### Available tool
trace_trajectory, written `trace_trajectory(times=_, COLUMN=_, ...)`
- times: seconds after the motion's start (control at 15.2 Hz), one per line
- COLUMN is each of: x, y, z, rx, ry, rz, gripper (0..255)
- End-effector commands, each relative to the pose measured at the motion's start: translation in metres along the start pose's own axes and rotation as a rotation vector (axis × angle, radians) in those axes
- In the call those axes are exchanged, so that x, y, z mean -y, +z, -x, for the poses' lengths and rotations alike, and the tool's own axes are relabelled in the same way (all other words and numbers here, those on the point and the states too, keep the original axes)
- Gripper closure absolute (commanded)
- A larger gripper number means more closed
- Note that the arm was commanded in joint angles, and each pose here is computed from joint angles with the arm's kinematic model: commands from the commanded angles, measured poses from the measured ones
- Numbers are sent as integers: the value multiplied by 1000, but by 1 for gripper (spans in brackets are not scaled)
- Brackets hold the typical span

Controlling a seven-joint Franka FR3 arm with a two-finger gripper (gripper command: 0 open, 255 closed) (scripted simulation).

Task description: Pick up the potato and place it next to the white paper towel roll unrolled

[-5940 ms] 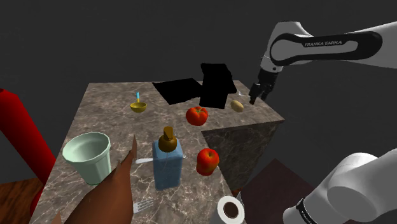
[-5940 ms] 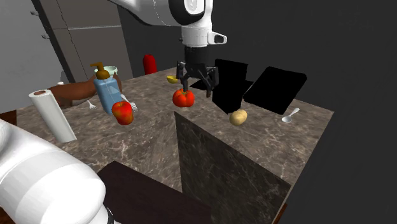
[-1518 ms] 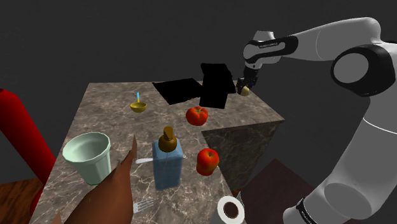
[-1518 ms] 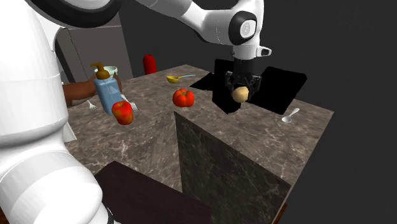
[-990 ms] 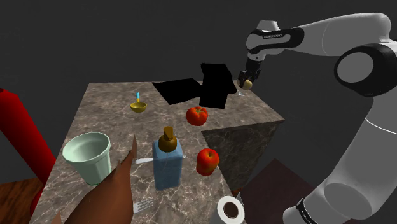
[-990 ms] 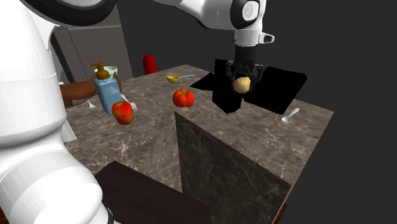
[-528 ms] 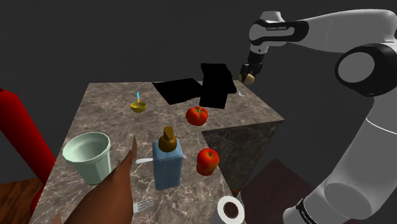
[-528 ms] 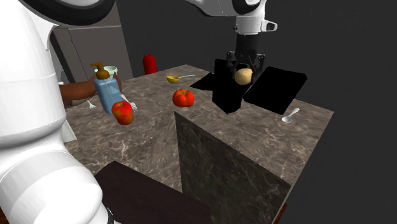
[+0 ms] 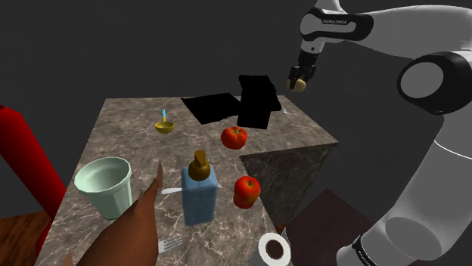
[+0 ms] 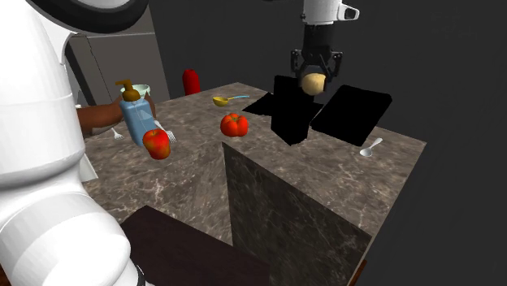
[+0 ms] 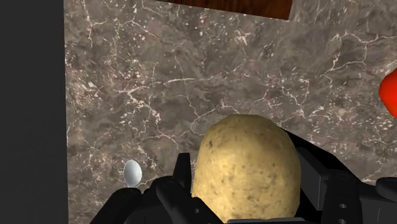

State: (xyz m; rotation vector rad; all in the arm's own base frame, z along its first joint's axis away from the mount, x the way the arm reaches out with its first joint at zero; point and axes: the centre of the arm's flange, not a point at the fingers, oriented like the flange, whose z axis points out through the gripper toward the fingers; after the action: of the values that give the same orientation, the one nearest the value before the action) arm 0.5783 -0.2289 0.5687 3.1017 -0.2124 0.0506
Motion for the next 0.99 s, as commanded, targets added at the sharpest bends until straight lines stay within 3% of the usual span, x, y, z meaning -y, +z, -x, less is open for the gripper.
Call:
trace_trajectory(times=0.0, x=0, y=-10, z=-1, rx=0, ry=0, rz=0, gripper=255)
trace_trajectory(times=0.4, x=-1, y=-40, z=-2, rx=0, ry=0, rz=0, gripper=255)
trace_trajectory(times=0.92, x=87, y=-45, z=57, rx=0, ry=0, rz=0, gripper=255)
